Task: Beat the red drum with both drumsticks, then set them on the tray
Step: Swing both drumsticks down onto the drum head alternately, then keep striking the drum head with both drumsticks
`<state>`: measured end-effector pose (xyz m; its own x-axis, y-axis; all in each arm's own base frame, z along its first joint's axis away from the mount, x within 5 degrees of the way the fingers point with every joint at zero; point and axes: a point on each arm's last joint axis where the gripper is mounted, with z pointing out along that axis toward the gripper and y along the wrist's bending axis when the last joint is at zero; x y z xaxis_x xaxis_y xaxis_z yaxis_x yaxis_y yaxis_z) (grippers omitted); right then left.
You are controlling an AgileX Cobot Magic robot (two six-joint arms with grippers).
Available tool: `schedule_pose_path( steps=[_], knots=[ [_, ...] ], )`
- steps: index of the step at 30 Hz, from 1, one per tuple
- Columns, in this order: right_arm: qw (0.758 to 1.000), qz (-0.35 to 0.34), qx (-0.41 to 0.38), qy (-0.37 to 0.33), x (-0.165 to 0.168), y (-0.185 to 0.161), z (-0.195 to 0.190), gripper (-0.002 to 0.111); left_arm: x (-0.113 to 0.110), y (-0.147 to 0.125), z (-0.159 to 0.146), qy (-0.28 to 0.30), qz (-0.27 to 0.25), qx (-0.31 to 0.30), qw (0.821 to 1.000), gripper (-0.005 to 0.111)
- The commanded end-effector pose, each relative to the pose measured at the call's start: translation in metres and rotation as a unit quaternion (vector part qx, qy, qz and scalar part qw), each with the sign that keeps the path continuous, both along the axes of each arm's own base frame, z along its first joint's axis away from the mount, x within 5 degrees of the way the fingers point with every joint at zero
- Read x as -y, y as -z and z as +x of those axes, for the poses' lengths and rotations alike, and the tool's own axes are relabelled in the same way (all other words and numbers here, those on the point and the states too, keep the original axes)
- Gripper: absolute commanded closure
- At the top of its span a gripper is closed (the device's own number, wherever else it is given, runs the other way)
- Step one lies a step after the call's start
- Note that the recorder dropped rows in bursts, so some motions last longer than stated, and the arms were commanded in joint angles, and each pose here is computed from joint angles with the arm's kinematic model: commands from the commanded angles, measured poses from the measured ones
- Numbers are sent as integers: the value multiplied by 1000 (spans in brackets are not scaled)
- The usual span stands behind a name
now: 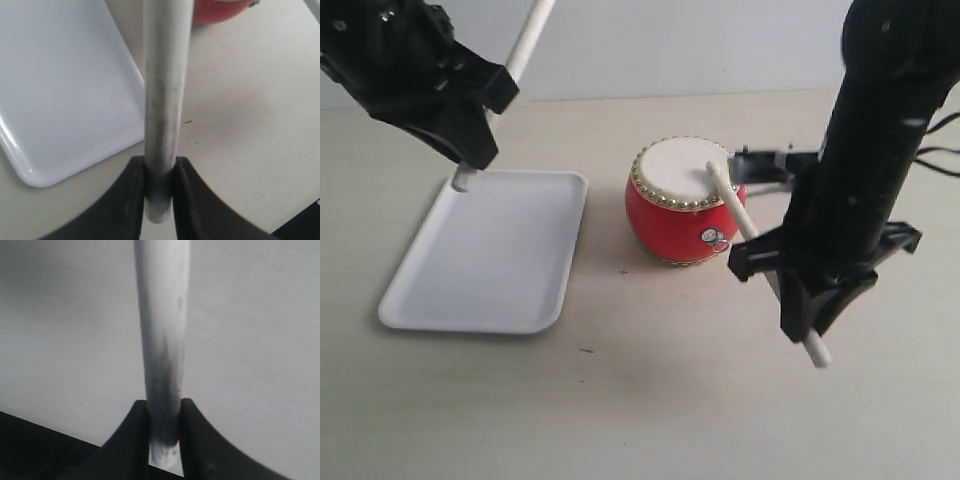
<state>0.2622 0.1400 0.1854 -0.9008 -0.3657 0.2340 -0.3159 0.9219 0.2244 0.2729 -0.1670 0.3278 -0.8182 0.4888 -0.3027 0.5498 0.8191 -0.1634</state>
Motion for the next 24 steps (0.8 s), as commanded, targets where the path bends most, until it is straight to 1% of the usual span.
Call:
schedule_pose_path(
  steps=[1, 2, 3, 4, 5, 6, 7, 8, 10, 12, 13, 15, 16, 18, 21, 24],
  knots=[
    [1000, -4, -13, 5, -2, 9, 2, 108, -6, -2, 1, -11, -1, 3, 1000, 107],
    [1000, 2, 0, 5, -3, 2, 4, 108, -3, 2, 2, -8, -1, -4, 1000, 107],
    [999, 21, 42, 5, -4, -23, 7, 108, 4, 13, 6, -2, 7, -20, 1000, 107],
    [997, 32, 66, 5, -4, -37, 8, 108, 10, 21, 8, 5, 13, -30, 999, 107],
    [992, 53, 116, 4, -4, -68, 7, 108, 24, 39, 10, 24, 26, -53, 998, 107],
    [989, 59, 135, 3, -3, -79, 6, 108, 33, 51, 10, 37, 32, -68, 996, 107],
    [982, 73, 172, 2, -1, -102, 3, 108, 48, 73, 11, 57, 45, -96, 993, 107],
    [980, 75, 184, 1, 0, -108, 1, 108, 55, 86, 11, 66, 56, -111, 990, 107],
    [976, 65, 207, -7, 6, -118, -3, 108, 73, 133, 12, 84, 90, -164, 979, 107],
    [976, 65, 206, -6, 6, -118, -3, 108, 78, 153, 13, 83, 96, -192, 973, 107],
    [976, 65, 206, -6, 6, -118, -3, 108, 78, 154, 13, 84, 95, -194, 973, 107],
    [976, 65, 207, -7, 6, -118, -3, 108, 76, 140, 11, 87, 88, -176, 977, 107],
    [977, 63, 203, -7, 5, -115, -2, 108, 73, 120, 9, 90, 75, -153, 981, 107],
    [979, 59, 194, -7, 4, -109, 1, 108, 67, 97, 6, 90, 62, -124, 986, 107],
    [990, 60, 131, 4, -3, -77, 4, 108, 50, 57, 0, 86, 49, -65, 993, 107],
    [998, 40, 42, 5, -6, -27, 5, 108, 33, 24, -7, 69, 26, -24, 997, 107]
  ],
)
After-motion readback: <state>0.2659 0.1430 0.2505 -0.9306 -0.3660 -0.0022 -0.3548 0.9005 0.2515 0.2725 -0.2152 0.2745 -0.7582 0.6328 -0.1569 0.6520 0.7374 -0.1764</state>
